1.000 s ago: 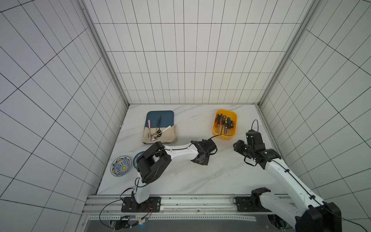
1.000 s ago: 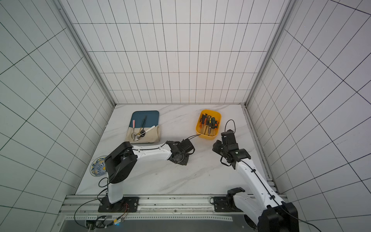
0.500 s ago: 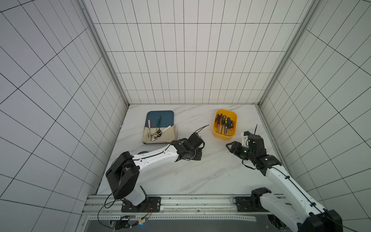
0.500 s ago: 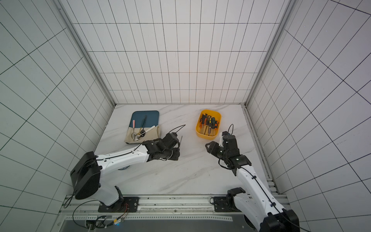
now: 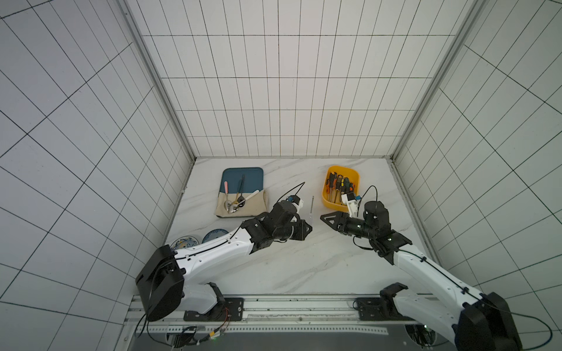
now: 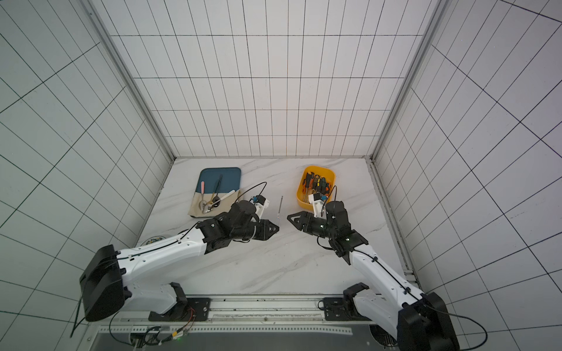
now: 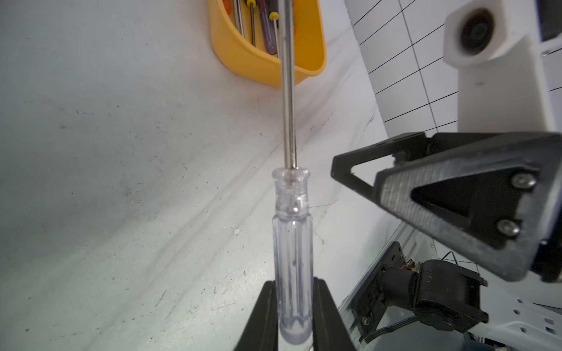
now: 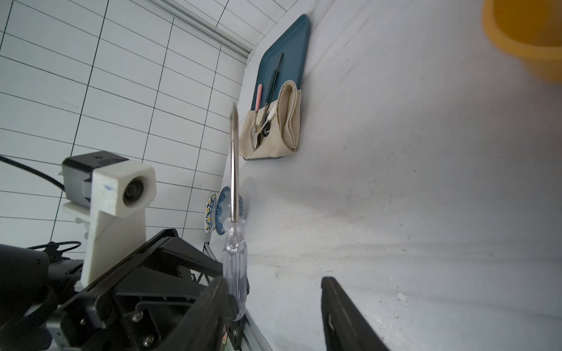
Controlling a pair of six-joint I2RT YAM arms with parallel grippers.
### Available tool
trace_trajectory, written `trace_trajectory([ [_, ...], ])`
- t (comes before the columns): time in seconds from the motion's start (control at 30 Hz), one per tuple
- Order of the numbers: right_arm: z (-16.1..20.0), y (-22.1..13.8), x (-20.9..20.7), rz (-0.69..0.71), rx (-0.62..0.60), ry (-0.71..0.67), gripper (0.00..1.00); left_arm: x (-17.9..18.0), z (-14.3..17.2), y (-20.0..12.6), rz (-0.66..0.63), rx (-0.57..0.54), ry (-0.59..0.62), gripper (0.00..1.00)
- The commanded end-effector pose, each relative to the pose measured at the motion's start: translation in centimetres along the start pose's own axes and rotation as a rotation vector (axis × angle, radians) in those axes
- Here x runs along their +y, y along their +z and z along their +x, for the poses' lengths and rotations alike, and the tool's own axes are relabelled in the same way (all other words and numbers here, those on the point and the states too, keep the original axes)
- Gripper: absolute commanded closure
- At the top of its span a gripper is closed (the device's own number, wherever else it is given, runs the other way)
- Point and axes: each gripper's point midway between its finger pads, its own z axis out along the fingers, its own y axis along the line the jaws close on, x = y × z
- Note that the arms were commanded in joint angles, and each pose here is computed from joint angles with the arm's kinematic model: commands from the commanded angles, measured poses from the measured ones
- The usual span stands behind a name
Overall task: Put the screwdriver on the desktop into the storage box
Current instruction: Pick up the screwdriver from the center of the board, then place the screwdriver in the storage box.
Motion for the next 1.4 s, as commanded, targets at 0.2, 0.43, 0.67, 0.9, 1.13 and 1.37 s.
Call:
trace_trajectory([
  [0.2,-0.6,0.8,5.4,-0.181,0.033,-0.086,0.49,-3.0,-1.2,-1.2,0.148,-0.061,0.023,1.0],
  [0.43,-0.6,1.1,6.4,-0.212,0.041,-0.087,0.5,-3.4,-1.1,-1.3,0.18,-0.061,0.028,1.0],
  [0.67,-0.7,1.2,6.8,-0.234,0.033,-0.087,0.67,-3.6,-0.8,-1.1,0.199,-0.054,0.026,1.0],
  [0.9,-0.8,1.3,6.8,-0.235,0.029,-0.086,0.94,-3.5,-0.7,-1.1,0.199,-0.057,0.021,1.0],
  [1.13,-1.8,1.6,4.5,-0.089,0.005,-0.089,0.97,-1.0,-0.4,-1.4,0.091,-0.06,-0.023,0.54],
  [1.37,-4.0,1.3,0.5,0.095,-0.021,-0.036,0.98,3.3,0.5,-3.6,-0.083,-0.084,-0.089,0.48],
])
